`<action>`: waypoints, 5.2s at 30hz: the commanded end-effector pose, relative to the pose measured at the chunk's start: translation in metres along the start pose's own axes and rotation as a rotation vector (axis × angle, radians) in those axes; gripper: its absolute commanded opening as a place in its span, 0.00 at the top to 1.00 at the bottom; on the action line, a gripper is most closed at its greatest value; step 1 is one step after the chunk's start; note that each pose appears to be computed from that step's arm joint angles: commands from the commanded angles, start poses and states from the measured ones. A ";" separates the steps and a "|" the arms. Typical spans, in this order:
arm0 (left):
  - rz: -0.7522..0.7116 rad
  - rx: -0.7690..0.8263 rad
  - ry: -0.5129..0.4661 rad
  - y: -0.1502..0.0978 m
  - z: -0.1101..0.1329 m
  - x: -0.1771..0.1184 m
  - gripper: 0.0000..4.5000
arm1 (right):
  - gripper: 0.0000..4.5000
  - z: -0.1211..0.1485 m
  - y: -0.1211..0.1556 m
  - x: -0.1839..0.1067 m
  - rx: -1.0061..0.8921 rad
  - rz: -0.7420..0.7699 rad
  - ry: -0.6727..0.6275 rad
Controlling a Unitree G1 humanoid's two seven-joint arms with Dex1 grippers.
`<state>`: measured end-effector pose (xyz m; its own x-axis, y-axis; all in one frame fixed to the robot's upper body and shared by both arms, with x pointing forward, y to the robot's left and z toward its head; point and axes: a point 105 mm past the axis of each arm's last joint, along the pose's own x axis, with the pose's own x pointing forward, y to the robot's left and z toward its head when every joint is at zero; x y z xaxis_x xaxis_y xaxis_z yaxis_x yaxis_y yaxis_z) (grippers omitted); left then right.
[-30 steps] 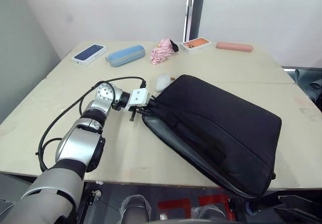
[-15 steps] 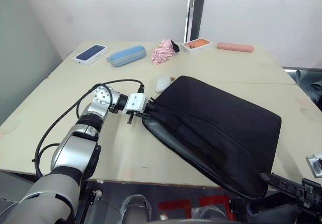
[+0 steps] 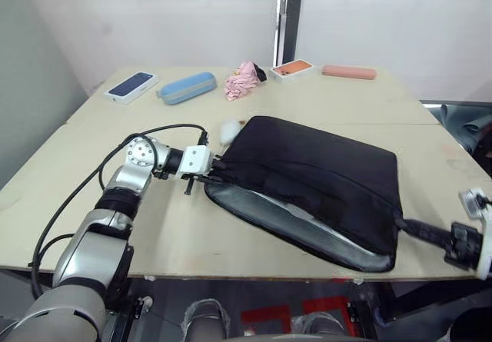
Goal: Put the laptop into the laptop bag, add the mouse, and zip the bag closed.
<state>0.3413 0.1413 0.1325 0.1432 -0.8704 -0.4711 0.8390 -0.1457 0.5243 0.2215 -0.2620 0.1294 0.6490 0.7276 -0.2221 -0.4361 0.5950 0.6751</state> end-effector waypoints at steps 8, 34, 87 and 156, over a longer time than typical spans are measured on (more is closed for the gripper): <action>0.004 -0.058 0.123 -0.014 0.002 -0.033 0.76 | 1.00 0.051 -0.008 0.068 -0.247 -0.073 0.096; 0.023 -0.183 0.173 -0.037 -0.002 -0.034 0.70 | 0.85 0.067 -0.036 0.074 -0.404 -0.128 0.171; 0.103 -0.676 -0.264 -0.045 0.083 -0.148 0.00 | 0.99 0.027 0.095 0.167 -0.893 0.479 0.409; 0.733 -1.126 0.042 0.021 -0.067 -0.109 0.96 | 1.00 -0.002 0.050 0.204 -0.854 0.314 0.539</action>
<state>0.3858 0.2680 0.1176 0.7459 -0.4986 -0.4417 0.4547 0.8657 -0.2093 0.3314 -0.0715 0.1293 0.1469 0.8508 -0.5045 -0.9779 0.2015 0.0551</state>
